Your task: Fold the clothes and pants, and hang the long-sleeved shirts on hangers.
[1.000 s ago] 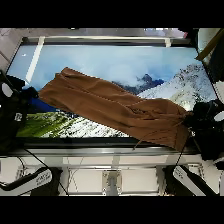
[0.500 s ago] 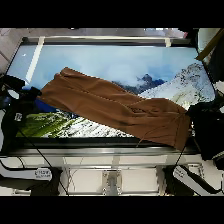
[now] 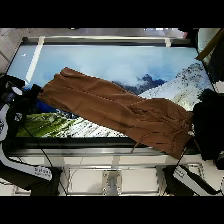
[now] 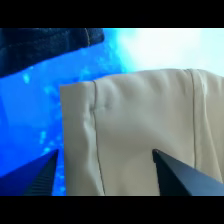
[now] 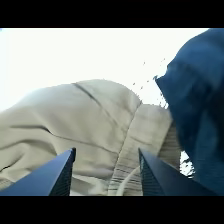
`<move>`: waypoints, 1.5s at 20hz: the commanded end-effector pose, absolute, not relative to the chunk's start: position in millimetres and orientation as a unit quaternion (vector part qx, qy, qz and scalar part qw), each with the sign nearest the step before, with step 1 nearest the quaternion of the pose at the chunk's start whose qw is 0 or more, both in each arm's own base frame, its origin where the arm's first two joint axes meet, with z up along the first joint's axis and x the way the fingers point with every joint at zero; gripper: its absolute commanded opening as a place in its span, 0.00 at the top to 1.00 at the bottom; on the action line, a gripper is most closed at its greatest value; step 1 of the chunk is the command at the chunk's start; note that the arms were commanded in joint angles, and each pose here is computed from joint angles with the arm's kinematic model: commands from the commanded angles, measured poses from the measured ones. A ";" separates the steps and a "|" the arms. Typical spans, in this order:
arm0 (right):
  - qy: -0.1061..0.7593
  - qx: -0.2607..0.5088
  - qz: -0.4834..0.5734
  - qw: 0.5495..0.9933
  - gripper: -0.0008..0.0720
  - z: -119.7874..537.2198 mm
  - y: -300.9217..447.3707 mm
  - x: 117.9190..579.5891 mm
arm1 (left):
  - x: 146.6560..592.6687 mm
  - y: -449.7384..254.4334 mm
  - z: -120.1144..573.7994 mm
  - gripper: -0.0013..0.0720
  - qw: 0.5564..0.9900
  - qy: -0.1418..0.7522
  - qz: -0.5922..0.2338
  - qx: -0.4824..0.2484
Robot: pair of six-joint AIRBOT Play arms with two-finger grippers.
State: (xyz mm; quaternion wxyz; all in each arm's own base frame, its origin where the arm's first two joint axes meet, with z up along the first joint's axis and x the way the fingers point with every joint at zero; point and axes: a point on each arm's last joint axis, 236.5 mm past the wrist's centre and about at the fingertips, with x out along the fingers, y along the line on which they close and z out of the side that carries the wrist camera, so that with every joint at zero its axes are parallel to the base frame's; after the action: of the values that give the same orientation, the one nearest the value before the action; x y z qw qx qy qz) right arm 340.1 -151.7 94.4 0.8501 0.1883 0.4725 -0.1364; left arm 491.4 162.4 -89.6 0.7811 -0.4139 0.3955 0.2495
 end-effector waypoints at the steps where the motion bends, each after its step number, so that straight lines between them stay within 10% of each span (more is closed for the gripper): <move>1: 0.456 0.148 -0.151 0.865 0.39 146.1 -158.0 328.5 | 487.3 168.8 -95.2 0.22 0.778 0.404 0.255 -0.409; 2: 0.449 0.141 -0.155 0.869 0.39 154.0 -158.4 325.6 | 488.6 169.7 -94.4 0.34 0.781 0.402 0.253 -0.406; 4: 0.445 0.139 -0.155 0.871 0.39 160.7 -154.9 320.1 | 491.3 171.1 -92.5 0.91 0.792 0.399 0.247 -0.392; 5: 0.450 0.139 -0.153 0.869 0.39 160.4 -152.7 316.8 | 493.3 170.6 -91.4 0.97 0.798 0.398 0.242 -0.383; 11: 0.562 0.137 -0.212 0.788 0.39 106.6 -182.2 247.4 | 501.8 179.9 -52.1 0.97 0.825 0.369 0.233 -0.359; 17: 0.612 0.379 -0.107 0.686 0.32 -30.7 -129.1 196.8 | 494.1 188.0 -7.3 0.97 0.859 0.357 0.223 -0.290; 30: 0.484 0.357 -0.093 0.794 0.24 -71.6 -175.4 352.4 | 466.4 184.5 -23.5 0.97 0.839 0.426 0.229 -0.248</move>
State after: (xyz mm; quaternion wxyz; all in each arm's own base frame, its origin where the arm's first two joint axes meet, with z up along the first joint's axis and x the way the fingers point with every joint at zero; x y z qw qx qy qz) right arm 321.9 -157.3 -81.8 0.7661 0.3735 0.5157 -0.0870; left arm 476.0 182.3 -18.0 0.8452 -0.2684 0.4040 0.2244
